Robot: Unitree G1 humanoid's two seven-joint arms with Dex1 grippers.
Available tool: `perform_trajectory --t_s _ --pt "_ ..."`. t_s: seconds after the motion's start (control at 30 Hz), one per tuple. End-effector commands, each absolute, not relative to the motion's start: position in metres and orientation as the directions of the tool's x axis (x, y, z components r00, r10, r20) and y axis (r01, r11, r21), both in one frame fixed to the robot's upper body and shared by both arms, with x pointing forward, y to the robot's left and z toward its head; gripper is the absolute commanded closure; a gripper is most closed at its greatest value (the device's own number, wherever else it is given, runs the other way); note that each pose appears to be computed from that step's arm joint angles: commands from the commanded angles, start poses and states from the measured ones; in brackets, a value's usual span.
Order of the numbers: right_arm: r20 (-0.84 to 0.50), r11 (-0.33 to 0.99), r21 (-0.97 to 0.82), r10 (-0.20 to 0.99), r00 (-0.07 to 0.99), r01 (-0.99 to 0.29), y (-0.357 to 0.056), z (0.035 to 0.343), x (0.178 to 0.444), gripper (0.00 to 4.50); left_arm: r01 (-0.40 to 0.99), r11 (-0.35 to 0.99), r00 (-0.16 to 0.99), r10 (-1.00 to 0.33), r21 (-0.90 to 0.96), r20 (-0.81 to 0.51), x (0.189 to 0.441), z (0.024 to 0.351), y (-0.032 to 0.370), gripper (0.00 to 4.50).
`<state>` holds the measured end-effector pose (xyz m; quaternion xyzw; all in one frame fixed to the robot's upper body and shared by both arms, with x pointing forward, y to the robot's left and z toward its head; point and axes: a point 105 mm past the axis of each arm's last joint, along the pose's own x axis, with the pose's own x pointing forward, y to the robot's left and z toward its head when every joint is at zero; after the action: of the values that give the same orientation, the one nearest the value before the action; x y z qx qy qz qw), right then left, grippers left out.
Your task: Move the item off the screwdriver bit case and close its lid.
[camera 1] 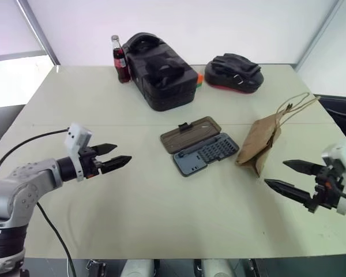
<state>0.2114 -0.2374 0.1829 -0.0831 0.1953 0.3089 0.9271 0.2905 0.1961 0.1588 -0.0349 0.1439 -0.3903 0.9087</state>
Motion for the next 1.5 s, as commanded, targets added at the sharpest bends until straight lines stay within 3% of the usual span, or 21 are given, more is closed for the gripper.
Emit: perform_trajectory --t_s 0.03,1.07,1.2,1.37,1.5 --pt "-0.389 0.790 -0.076 0.538 0.748 -0.608 -0.237 0.192 0.216 0.05 0.714 0.688 0.664 -0.724 -0.131 -0.185 0.289 0.173 0.196 0.09" --pt "-0.406 0.798 -0.088 0.518 0.753 -0.596 -0.235 0.189 0.218 0.05 0.732 0.675 0.656 -0.736 -0.095 -0.168 0.295 0.178 0.190 0.09" --pt "-0.370 0.804 -0.054 0.535 0.760 -0.592 -0.232 0.197 0.221 0.05 0.813 0.581 0.572 -0.808 -0.032 -0.140 0.297 0.199 0.168 0.09" --pt "-0.324 0.823 0.020 0.542 0.775 -0.567 -0.220 0.199 0.219 0.05 0.965 0.257 0.261 -0.948 0.043 -0.184 0.279 0.217 0.117 0.09" --pt "-0.282 0.876 0.007 0.464 0.840 -0.481 -0.214 0.203 0.225 0.05 0.980 0.190 0.199 -0.961 0.064 -0.191 0.287 0.213 0.103 0.09"
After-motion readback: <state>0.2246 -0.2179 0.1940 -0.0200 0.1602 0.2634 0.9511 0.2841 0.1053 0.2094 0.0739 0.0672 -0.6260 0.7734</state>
